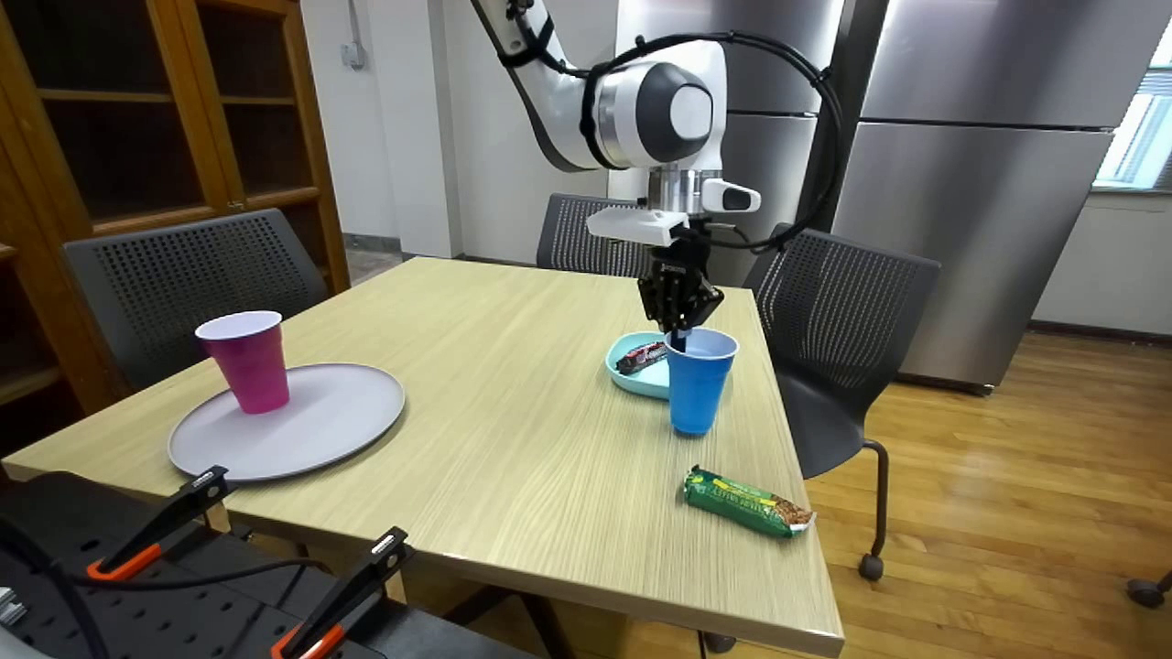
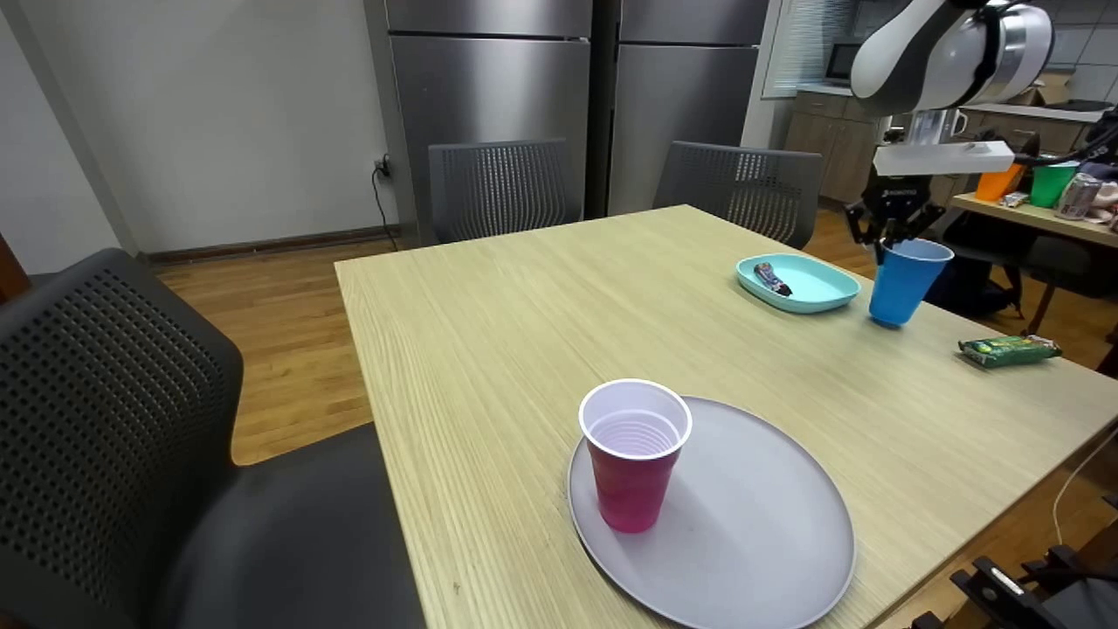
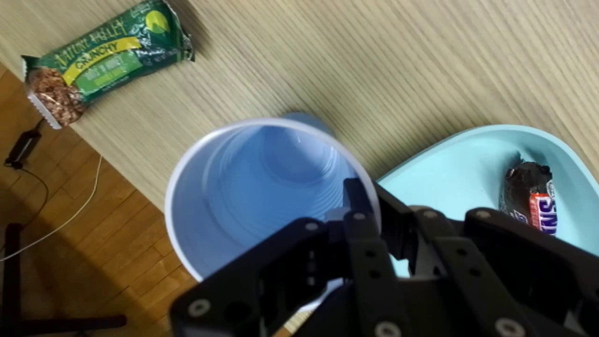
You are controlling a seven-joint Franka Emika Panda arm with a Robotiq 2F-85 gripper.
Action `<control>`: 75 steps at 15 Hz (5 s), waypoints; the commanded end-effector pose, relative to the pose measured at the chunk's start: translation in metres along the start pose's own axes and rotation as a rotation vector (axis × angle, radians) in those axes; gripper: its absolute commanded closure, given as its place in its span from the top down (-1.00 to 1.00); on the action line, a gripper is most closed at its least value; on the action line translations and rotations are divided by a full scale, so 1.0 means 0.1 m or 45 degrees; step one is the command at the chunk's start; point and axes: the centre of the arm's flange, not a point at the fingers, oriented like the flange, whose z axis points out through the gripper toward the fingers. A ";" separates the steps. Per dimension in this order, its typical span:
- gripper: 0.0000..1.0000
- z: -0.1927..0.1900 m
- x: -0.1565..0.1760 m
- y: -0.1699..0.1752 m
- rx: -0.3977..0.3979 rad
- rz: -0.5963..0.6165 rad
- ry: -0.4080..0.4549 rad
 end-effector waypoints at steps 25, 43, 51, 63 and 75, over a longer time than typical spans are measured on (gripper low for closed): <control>-0.97 -0.49 -2.31 -1.69 -0.096 -0.488 -0.028; -0.97 -0.75 -3.57 -1.96 0.039 -0.963 0.119; -0.97 -0.61 -3.83 -2.20 0.047 -1.190 0.111; -0.97 -0.34 -3.96 -2.34 0.032 -1.382 0.055; 0.97 -0.43 -3.98 -2.29 0.101 -1.398 0.038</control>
